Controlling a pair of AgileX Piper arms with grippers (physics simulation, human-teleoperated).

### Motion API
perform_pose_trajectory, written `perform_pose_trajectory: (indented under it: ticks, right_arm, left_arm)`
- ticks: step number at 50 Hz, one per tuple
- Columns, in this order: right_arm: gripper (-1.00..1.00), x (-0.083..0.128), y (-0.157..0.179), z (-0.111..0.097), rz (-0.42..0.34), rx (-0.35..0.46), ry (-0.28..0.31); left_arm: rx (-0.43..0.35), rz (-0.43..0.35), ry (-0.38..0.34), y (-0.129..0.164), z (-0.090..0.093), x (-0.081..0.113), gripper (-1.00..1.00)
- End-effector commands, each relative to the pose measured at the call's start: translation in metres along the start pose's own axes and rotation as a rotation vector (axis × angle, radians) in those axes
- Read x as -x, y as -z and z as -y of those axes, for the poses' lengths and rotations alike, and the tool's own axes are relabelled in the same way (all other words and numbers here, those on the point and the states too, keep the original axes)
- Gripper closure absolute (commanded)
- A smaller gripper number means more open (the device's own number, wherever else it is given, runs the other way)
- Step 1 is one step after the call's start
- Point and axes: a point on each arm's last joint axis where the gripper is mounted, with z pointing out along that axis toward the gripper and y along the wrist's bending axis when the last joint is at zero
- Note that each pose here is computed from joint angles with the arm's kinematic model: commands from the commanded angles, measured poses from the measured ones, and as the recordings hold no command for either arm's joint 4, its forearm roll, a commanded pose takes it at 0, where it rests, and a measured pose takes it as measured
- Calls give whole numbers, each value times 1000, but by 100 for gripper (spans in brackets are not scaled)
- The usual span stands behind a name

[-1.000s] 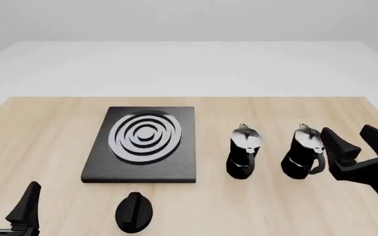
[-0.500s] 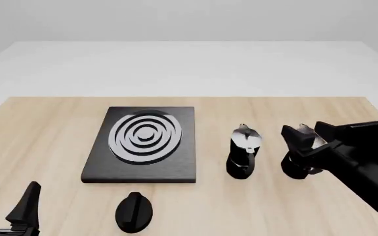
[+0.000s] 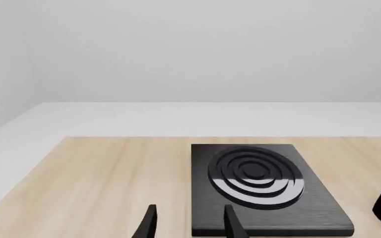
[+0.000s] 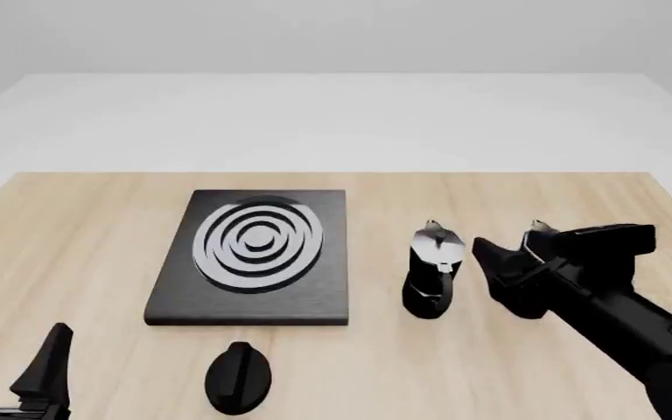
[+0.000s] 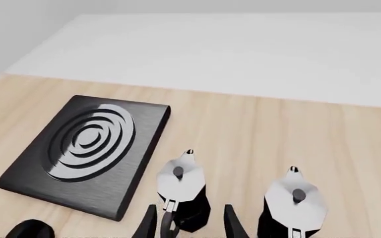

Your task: Put both moka pots on the stove.

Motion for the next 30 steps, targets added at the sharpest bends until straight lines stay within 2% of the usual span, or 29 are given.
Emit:
perform_pose_trajectory:
  ticks: [1, 30]
  right_arm:
    - [-100, -10, -11, 1, -25, -1, 3]
    - [-100, -29, -37, -7, -78, 37, 17]
  left_arm:
    - [0, 0, 0, 0, 0, 0, -100]
    - [0, 0, 0, 0, 0, 0, -100]
